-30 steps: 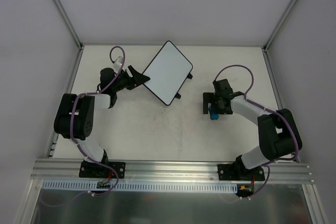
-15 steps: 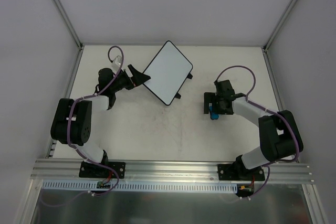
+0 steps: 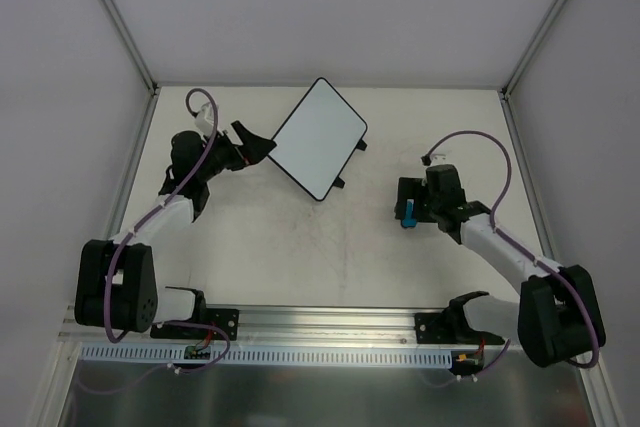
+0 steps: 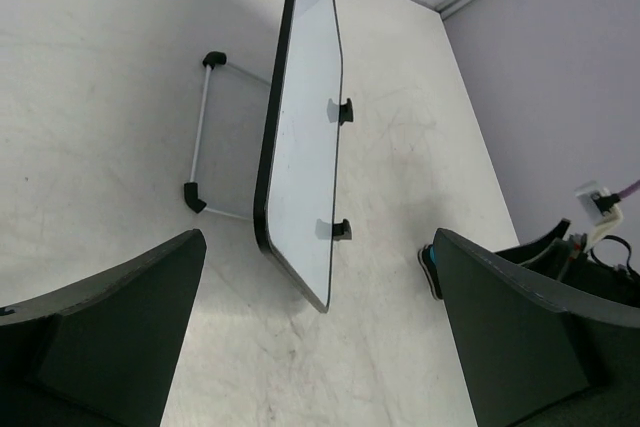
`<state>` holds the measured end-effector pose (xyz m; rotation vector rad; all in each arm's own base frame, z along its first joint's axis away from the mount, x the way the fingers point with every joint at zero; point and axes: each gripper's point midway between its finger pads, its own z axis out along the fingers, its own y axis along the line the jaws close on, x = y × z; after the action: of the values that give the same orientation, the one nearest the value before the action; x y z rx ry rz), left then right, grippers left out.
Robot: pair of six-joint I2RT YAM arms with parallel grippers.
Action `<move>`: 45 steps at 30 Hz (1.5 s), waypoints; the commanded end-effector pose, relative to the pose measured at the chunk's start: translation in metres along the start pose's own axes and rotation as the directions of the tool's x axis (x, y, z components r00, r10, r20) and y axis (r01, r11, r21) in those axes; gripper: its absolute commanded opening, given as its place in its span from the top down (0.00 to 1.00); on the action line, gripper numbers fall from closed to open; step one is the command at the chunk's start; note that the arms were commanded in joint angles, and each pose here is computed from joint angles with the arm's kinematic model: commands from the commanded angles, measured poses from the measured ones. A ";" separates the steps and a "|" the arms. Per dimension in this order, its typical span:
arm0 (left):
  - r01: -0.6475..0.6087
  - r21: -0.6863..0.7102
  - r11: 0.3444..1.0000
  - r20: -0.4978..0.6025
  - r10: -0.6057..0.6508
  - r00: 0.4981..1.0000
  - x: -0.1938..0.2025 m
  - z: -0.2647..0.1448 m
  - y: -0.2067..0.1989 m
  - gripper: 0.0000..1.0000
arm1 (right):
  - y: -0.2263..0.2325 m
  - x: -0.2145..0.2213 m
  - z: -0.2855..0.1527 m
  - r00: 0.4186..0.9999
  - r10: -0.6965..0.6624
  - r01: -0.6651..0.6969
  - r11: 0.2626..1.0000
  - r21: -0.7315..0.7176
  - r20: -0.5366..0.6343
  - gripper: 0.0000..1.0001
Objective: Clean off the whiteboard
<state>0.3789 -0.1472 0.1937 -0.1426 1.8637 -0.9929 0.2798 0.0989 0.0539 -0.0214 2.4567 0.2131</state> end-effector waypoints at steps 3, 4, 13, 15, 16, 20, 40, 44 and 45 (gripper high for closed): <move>0.038 -0.124 0.992 -0.001 -0.039 0.999 0.024 -0.024 0.026 0.01 | -0.019 -0.028 -0.028 0.972 0.015 -0.032 0.997 0.071 0.236 0.01; 0.032 -0.123 0.992 0.020 -0.030 0.999 0.021 -0.030 0.023 0.01 | -0.019 -0.028 -0.031 0.966 0.016 -0.034 0.997 0.065 0.258 0.01; -0.002 -0.290 0.957 0.038 0.013 0.999 0.047 -0.074 0.050 0.01 | 0.000 -0.046 -0.056 0.904 0.042 -0.014 0.997 -0.069 0.426 0.01; -0.006 -0.321 0.947 0.074 0.032 0.997 0.049 -0.086 0.054 0.01 | 0.004 -0.045 -0.058 0.893 0.046 -0.002 0.995 -0.097 0.447 0.01; -0.006 -0.334 0.943 0.081 0.035 0.996 0.051 -0.090 0.057 0.01 | 0.003 -0.047 -0.061 0.884 0.049 -0.003 0.995 -0.100 0.465 0.01; -0.012 -0.361 0.932 0.161 0.075 0.984 0.051 -0.110 0.061 0.01 | -0.007 -0.045 -0.062 0.878 0.079 -0.058 0.997 -0.059 0.472 0.01; -0.056 -0.465 0.884 0.196 0.164 0.967 0.065 -0.141 0.084 0.01 | 0.019 -0.034 -0.045 0.901 0.107 -0.025 0.981 -0.195 0.421 0.01; -0.058 -0.483 0.874 0.161 0.153 0.975 0.067 -0.138 0.088 0.01 | 0.020 -0.033 -0.045 0.904 0.104 -0.021 0.979 -0.201 0.414 0.01; -0.051 -0.484 0.874 0.161 0.146 0.976 0.067 -0.138 0.088 0.01 | 0.021 -0.034 -0.045 0.906 0.102 -0.019 0.980 -0.200 0.412 0.01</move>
<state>0.2550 -0.0489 0.0967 -0.4176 1.9111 -0.4364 0.2663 0.1010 0.0891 0.0303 2.0687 0.3868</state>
